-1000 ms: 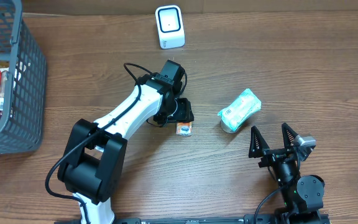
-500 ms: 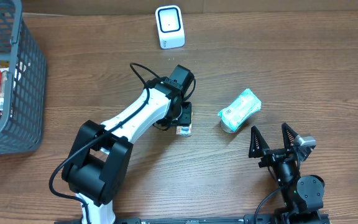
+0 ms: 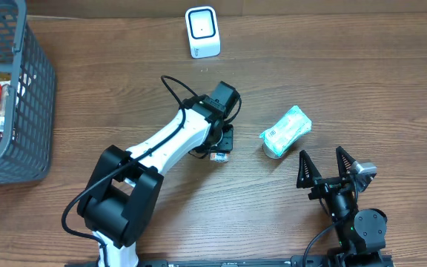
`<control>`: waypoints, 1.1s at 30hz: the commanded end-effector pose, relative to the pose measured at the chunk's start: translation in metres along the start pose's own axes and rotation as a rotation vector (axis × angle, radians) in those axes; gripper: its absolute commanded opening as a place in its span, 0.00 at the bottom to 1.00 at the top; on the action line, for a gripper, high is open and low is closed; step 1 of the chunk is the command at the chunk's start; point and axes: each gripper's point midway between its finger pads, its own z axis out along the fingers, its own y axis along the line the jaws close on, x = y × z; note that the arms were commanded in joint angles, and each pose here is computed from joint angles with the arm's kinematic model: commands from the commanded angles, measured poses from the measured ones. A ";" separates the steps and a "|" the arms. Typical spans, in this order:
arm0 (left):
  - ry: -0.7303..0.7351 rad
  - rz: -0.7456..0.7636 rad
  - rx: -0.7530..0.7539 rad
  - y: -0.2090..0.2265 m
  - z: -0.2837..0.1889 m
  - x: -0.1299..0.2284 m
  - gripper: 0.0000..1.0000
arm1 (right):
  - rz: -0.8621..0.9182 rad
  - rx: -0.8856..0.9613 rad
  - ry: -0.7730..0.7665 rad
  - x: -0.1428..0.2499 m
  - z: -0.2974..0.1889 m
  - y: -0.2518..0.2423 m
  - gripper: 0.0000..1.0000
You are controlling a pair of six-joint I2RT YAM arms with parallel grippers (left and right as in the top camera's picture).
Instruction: Scan the item barcode
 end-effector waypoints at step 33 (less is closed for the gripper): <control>-0.022 -0.061 -0.036 0.010 0.022 0.006 0.33 | 0.001 0.019 -0.008 0.001 0.000 -0.005 1.00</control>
